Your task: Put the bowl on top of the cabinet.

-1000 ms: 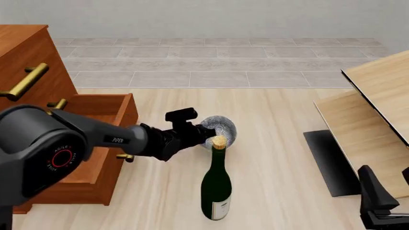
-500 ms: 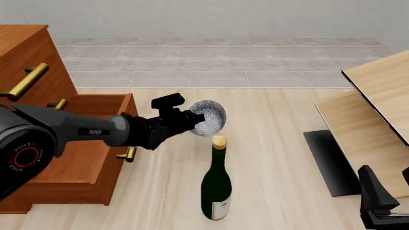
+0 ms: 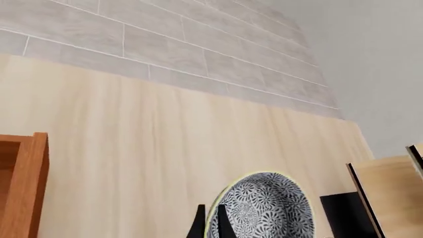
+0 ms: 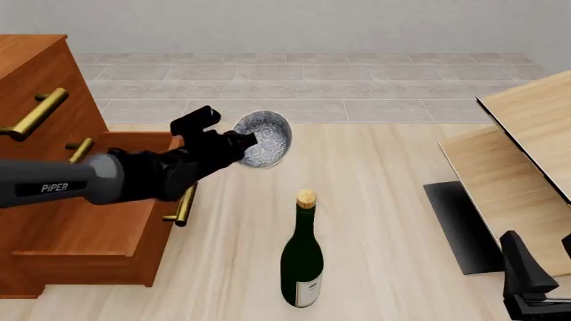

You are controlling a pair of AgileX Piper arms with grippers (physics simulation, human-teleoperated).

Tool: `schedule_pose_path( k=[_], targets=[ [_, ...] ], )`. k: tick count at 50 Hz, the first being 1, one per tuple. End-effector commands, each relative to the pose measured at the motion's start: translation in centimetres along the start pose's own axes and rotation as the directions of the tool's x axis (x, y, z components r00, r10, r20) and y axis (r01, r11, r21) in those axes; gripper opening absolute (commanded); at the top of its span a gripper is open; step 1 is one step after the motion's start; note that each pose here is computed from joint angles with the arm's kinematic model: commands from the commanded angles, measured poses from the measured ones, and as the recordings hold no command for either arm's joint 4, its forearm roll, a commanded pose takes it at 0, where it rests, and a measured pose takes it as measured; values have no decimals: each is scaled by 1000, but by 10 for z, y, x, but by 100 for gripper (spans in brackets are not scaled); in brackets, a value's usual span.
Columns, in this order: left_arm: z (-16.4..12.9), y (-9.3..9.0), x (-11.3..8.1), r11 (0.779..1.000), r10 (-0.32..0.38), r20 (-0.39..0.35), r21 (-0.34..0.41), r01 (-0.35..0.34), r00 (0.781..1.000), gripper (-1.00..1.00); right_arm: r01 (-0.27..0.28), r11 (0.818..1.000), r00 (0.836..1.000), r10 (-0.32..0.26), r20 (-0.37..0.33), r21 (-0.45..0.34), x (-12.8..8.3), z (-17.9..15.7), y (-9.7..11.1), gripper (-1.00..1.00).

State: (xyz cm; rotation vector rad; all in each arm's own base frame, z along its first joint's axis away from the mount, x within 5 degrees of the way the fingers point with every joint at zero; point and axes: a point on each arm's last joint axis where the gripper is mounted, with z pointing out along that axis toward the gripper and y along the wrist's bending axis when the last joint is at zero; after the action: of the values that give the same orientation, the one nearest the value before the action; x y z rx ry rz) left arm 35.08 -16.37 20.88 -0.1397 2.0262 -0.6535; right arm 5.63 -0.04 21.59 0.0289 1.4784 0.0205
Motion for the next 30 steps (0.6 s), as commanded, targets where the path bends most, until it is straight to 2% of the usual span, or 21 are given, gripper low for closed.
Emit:
schedule_pose_path(
  k=[1,3,8,10,12,23,24,28,30],
  targets=[
    [-39,-5,-15,999,-36,69,33,33,997,-100,-3,1000,1000,3,1,0,0,0,0,100],
    [-47,-11,-9,998,-30,64,57,26,997,-100,-4,1000,1000,4,1,0,0,0,0,100],
    [-58,-6,-16,999,-24,96,50,19,995,-100,-6,1000,1000,6,1,1,0,0,0,100],
    [-65,-12,-11,997,-21,85,70,15,996,-100,-7,1000,1000,7,1,2,0,0,0,100],
    [-69,-7,-13,998,-27,96,58,21,995,-100,-8,1000,1000,8,2,2,-1,0,0,100],
    [-101,-3,-12,998,-33,121,64,25,992,-100,-9,1000,1000,9,1,2,-1,0,0,100],
    [-106,1,-16,999,-14,136,52,7,991,-100,-9,1000,1000,9,1,1,-1,0,0,100],
    [-115,10,-21,999,-25,157,24,21,987,-100,-9,1000,1000,9,-1,-1,0,0,0,100],
    [-123,11,-27,1000,11,177,10,-13,984,-100,-9,1000,1000,9,-1,-1,0,0,0,100]
  ],
)
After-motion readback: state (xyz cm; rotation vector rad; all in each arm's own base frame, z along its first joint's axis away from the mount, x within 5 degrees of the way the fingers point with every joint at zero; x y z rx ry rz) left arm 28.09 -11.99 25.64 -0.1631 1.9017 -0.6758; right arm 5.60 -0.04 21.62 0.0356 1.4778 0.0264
